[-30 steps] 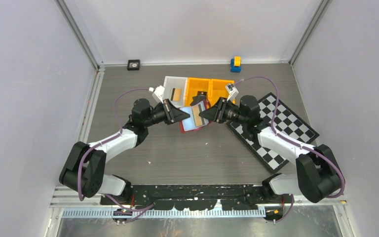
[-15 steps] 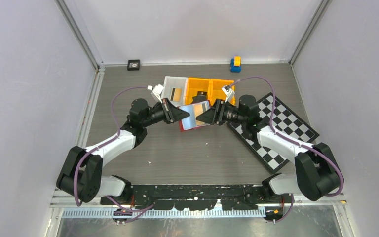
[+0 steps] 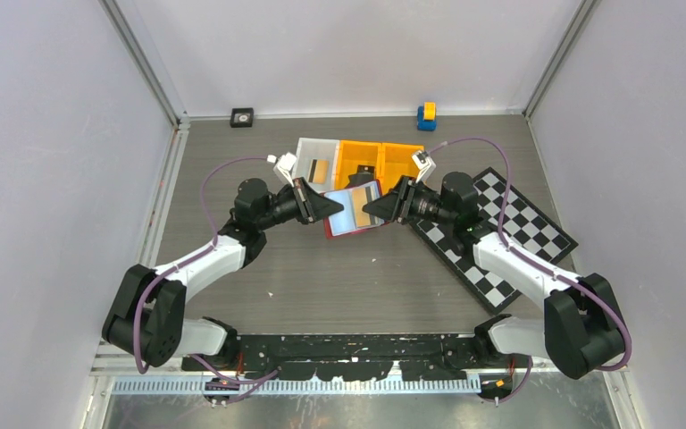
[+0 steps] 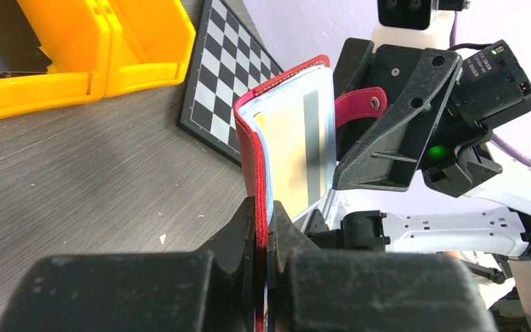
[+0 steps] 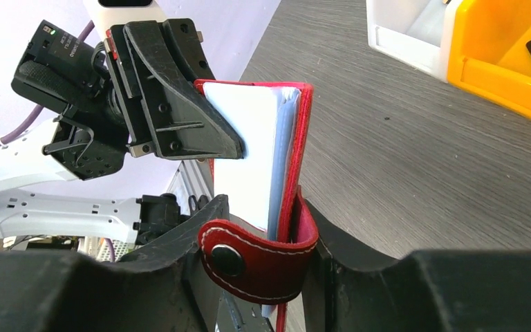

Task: Take the credit cards out of the card holder
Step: Remove the credit card from the card holder.

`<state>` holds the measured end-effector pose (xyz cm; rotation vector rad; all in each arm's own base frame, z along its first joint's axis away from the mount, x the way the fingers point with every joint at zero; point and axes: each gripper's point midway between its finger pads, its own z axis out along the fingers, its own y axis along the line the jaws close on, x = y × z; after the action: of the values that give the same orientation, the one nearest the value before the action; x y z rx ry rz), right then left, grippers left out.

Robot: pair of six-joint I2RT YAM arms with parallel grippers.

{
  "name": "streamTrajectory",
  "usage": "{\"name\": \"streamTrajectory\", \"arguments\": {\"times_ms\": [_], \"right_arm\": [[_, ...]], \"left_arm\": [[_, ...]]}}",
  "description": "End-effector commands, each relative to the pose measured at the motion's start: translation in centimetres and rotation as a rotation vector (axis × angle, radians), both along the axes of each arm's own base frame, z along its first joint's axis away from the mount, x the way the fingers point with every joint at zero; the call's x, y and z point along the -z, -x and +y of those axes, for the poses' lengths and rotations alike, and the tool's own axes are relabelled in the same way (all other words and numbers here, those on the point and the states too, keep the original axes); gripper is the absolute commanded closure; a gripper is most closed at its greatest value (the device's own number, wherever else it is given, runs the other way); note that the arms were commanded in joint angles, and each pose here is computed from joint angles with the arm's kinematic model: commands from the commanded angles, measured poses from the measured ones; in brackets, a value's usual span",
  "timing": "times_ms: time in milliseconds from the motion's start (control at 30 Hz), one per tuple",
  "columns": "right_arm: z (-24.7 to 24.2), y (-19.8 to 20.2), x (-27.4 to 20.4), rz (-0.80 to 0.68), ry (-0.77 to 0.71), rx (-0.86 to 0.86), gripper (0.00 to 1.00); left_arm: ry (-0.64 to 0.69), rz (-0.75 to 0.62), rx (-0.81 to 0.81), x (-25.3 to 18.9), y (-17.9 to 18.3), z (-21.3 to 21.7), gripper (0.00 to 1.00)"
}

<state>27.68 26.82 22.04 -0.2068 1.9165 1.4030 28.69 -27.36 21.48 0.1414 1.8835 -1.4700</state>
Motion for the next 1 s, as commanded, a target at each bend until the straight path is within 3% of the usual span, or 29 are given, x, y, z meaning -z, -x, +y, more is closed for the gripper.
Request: {"name": "streamTrajectory", "arguments": {"times_ms": [0, 367, 533, 633, 833, 900, 967], "right_arm": [[-0.2, -0.3, -1.2, -0.053, -0.013, 0.012, 0.57], [-0.4, -0.9, -0.4, -0.024, 0.025, 0.036, 0.75], [-0.6, -1.5, 0.5, 0.009, 0.055, 0.063, 0.88], [-0.8, -2.0, 1.1, 0.036, 0.063, 0.086, 0.96], [-2.8, -3.3, 1.6, 0.068, 0.056, 0.188, 0.99], [-3.6, -3.8, 2.0, 0.082, 0.061, 0.233, 0.99], [-4.2, -4.3, 2.5, 0.093, 0.066, 0.276, 1.00]], "left_arm": [[0.029, -0.079, 0.020, -2.3, 0.1, -0.2, 1.00], [0.004, -0.095, -0.024, -2.4, 0.0, 0.4, 1.00], [-0.023, -0.098, -0.067, -2.2, -0.1, 1.1, 0.99], [-0.076, -0.061, -0.134, -1.2, -0.7, 2.0, 0.87], [-0.228, 0.019, -0.352, 0.9, -2.1, 5.6, 0.36], [-0.229, 0.005, -0.388, 0.8, -1.9, 6.4, 0.28], [-0.190, -0.047, -0.395, -0.3, -1.6, 6.5, 0.27]]}}
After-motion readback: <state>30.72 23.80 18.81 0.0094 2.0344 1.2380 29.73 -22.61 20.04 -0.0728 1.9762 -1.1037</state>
